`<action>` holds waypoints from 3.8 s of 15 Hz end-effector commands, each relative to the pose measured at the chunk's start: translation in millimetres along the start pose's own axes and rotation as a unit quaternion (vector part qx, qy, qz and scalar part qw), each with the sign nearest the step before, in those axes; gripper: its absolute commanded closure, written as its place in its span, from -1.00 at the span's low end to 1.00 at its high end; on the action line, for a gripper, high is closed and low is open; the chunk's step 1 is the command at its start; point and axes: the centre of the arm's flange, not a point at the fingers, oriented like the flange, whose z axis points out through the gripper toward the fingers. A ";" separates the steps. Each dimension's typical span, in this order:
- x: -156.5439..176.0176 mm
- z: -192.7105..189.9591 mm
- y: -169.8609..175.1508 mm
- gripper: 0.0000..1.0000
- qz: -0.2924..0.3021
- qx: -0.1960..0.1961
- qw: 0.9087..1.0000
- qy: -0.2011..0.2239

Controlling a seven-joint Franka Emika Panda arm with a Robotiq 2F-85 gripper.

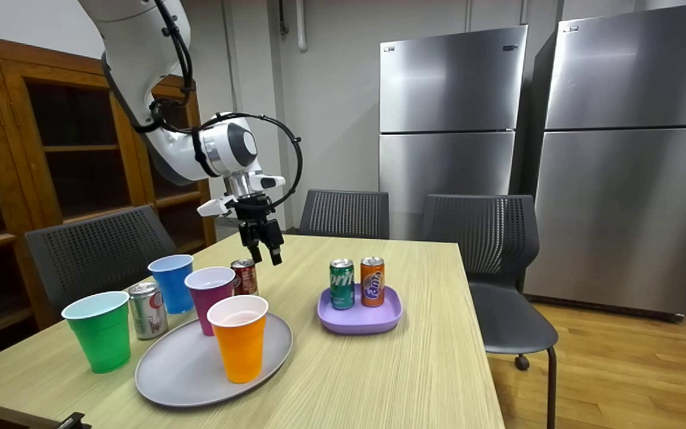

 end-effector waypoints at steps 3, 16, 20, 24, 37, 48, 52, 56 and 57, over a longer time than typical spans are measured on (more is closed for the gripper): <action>0.7 -0.8 -1.4 -1.00 -0.003 0.002 1.000 0.002; 0.1 -5.1 -15.2 -1.00 -0.001 0.031 0.999 0.009; -11.1 -6.0 -26.3 -1.00 0.006 0.063 0.998 -0.010; -22.6 -4.4 -32.7 -1.00 0.015 0.072 0.997 -0.030; -27.1 0.9 -30.9 -0.46 0.023 0.068 0.997 -0.042; -24.8 -6.5 -32.2 0.21 0.024 0.074 0.996 -0.039; -14.5 -16.6 -27.6 0.21 0.032 0.088 0.995 -0.035; -3.2 -29.1 -15.6 0.21 0.039 0.095 0.994 -0.022; -0.2 -32.0 -12.0 0.21 0.040 0.099 0.994 -0.021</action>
